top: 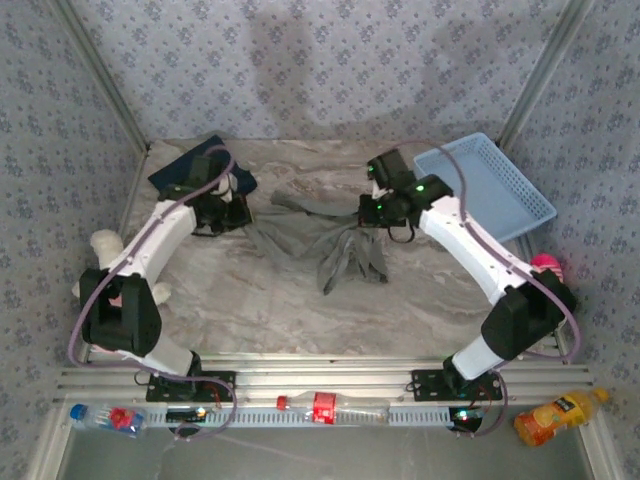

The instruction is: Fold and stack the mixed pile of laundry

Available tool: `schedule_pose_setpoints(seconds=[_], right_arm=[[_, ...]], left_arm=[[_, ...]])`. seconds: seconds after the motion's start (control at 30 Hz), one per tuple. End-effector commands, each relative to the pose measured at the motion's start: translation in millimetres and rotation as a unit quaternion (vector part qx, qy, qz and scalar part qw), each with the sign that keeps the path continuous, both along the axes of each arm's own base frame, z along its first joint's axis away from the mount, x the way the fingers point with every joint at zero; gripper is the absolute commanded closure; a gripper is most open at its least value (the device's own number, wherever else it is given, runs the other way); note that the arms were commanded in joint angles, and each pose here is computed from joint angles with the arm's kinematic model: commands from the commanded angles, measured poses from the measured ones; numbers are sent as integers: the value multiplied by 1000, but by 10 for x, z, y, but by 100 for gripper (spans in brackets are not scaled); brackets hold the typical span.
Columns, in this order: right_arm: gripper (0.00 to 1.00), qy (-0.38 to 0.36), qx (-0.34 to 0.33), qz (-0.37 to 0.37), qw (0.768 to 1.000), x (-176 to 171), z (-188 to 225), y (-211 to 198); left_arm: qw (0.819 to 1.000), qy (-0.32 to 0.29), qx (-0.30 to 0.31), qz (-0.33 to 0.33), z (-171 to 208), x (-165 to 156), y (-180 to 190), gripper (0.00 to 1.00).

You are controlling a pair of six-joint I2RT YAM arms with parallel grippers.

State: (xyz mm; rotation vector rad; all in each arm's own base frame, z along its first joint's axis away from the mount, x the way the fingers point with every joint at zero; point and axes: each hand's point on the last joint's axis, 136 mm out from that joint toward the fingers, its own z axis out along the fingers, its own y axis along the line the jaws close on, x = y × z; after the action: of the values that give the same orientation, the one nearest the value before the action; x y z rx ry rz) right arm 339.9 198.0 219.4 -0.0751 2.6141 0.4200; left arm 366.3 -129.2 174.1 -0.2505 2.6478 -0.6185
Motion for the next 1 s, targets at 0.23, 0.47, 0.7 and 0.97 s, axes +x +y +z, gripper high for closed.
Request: schedule_pose_setpoints(seconds=[0.23,0.47,0.7,0.97], right_arm=[[75,-12,23,-138,990,678,-30,-946],[42,53,-63,-123,989,584,-617,-924],[34,88,-81,-37,992,-152,-902,-251],[20,170,-142,-6,975,-998,-1506,-183]], left_arm=[[998,22,-51,-29,282,42,-130,100],[989,122,-32,-76,-350,-558,-515,85],[991,128,26,-27,-540,-584,-179,11],[985,157,22,-61,-916,-617,-234,6]])
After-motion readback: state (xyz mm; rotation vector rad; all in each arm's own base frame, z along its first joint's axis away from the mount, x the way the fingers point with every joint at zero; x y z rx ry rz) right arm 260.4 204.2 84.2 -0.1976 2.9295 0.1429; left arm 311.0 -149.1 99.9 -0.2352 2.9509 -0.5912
